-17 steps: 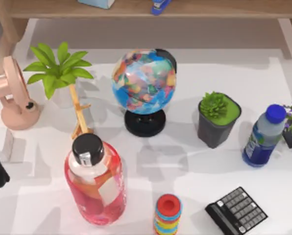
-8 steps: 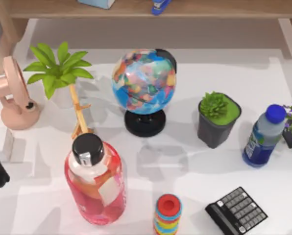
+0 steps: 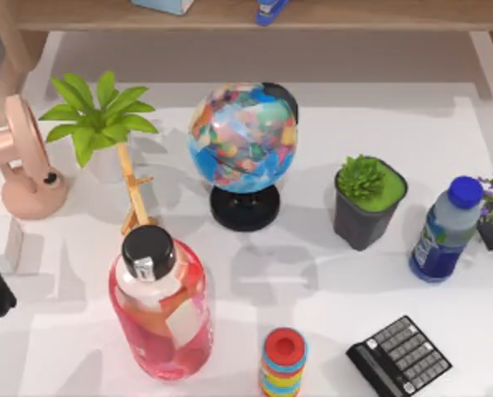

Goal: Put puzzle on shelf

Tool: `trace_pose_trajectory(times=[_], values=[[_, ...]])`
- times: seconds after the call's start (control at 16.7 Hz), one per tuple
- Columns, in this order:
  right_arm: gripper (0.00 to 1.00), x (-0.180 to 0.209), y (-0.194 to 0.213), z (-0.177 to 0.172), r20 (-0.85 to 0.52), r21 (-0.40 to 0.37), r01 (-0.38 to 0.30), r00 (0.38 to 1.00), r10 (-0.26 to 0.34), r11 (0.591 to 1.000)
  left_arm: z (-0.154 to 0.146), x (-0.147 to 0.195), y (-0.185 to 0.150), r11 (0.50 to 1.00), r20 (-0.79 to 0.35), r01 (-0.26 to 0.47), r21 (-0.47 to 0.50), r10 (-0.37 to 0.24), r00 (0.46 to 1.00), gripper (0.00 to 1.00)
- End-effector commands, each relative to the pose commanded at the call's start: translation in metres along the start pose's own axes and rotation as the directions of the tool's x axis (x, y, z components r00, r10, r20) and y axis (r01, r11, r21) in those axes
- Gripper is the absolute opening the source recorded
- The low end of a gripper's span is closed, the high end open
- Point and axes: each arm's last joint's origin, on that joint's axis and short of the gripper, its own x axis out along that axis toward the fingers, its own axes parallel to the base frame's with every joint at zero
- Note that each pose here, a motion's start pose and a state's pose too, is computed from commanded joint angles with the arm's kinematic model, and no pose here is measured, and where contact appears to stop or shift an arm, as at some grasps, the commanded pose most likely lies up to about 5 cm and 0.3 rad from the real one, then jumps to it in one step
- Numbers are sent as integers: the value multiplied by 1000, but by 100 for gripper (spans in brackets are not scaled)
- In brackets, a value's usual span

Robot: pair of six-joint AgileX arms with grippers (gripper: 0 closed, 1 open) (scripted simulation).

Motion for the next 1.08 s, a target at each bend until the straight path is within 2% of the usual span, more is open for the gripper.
trace_pose_trajectory(times=[0.24, 0.36, 0.48, 0.66, 0.78, 0.9, 1.08], values=[[100, 18, -10, -59, -227, 186, -13, 972, 56, 983, 0, 0, 0, 1000, 0, 0, 0, 0, 1000, 100], [100, 32, -21, -90, -329, 304, -3, 938, 108, 953, 0, 0, 0, 1000, 0, 0, 0, 0, 1000, 100], [100, 50, -38, -117, -404, 427, 15, 898, 176, 904, 0, 0, 0, 1000, 0, 0, 0, 0, 1000, 100], [100, 85, -71, -139, -457, 598, 37, 837, 303, 800, 0, 0, 0, 1000, 0, 0, 0, 0, 1000, 100], [100, 111, -97, -138, -453, 698, 41, 799, 396, 715, 0, 0, 0, 1000, 0, 0, 0, 0, 1000, 100], [100, 135, -123, -126, -427, 782, 37, 759, 492, 622, 0, 0, 0, 1000, 0, 0, 0, 0, 1000, 100], [100, 165, -154, -90, -352, 879, 8, 684, 639, 476, 0, 0, 0, 1000, 0, 0, 0, 0, 1000, 100]])
